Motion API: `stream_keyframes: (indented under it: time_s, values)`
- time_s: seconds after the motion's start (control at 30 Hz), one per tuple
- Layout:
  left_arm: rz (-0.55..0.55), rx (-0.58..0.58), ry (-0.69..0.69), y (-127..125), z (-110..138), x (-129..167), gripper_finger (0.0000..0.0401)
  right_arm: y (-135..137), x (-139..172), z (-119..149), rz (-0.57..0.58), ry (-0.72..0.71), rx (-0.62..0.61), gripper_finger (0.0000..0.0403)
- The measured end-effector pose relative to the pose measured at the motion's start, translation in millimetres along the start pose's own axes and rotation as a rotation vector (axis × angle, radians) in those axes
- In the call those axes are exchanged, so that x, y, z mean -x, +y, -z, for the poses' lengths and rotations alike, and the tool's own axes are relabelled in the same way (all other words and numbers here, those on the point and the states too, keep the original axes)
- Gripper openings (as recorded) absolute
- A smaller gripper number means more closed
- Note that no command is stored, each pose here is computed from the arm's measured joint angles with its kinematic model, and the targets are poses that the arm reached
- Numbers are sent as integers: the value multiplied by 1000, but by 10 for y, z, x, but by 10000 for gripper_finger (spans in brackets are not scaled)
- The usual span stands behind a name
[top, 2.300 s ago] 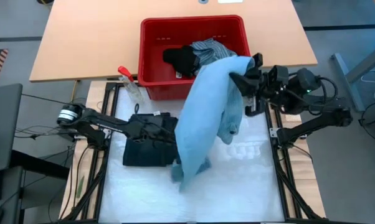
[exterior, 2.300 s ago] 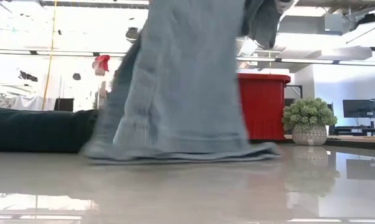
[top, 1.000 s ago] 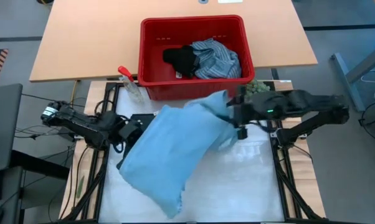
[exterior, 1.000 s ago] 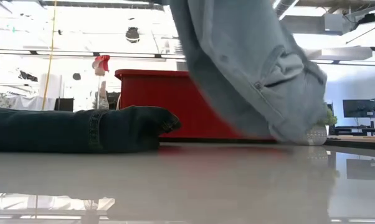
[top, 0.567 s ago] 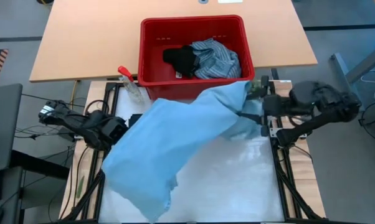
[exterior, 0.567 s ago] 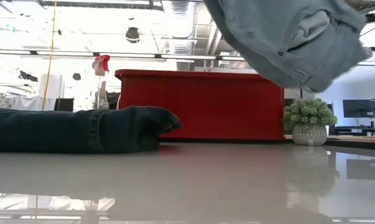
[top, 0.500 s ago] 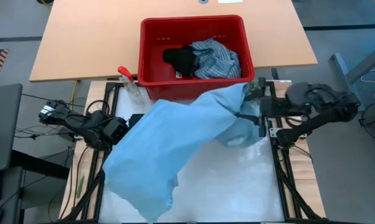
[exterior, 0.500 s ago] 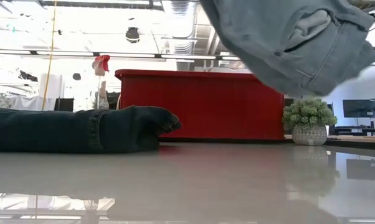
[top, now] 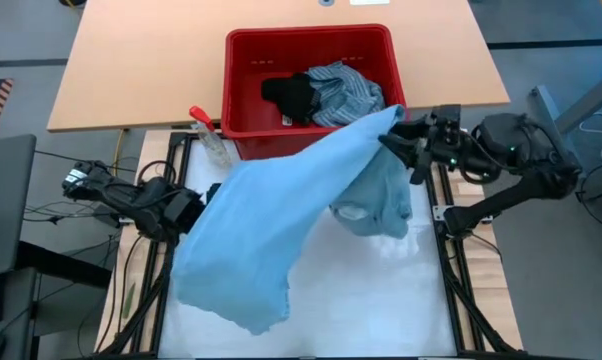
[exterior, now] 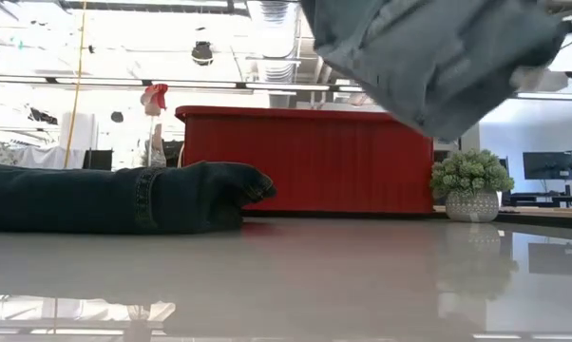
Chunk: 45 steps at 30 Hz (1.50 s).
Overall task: Fold Laundry from Bin
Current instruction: Fold the light blue pants
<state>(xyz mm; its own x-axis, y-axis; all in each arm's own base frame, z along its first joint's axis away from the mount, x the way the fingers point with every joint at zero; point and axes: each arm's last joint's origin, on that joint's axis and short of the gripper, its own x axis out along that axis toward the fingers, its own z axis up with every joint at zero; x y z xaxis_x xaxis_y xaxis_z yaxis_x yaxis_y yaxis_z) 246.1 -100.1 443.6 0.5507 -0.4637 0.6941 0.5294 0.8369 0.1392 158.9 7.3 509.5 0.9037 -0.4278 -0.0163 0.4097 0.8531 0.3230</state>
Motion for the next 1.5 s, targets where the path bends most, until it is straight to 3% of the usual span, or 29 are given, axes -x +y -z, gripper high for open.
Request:
stream_keyframes:
  time_s: [0.2,0.33,0.47,0.6,0.77,0.9,1.07,1.23,1.33,1.5]
  values:
    - [13,-2,-5,-9,-13,1,171,-106,83,8,23,43,-104,234]
    - [16,-2,-6,-11,-29,4,171,-166,224,-10,-50,90,-152,234]
    - [-7,-13,-35,-10,-87,11,171,-165,335,116,-246,265,90,234]
    - [-68,10,-43,2,-116,16,171,-2,232,611,-375,429,285,226]
    - [-165,22,-46,18,-132,21,171,255,31,1399,-561,346,499,207]
    - [-219,22,-89,28,-188,29,171,330,-26,1841,-643,172,483,184]
    - [-270,6,-150,39,-249,40,171,439,-318,2556,-561,3,542,152]
    - [-319,-14,-162,52,-262,46,171,689,-609,2812,-529,-185,526,125]
    - [-349,-37,-181,58,-283,52,171,871,-805,3052,-533,-170,590,105]
    - [-381,-29,-213,66,-312,61,171,1164,-1089,3110,-451,-211,592,40]
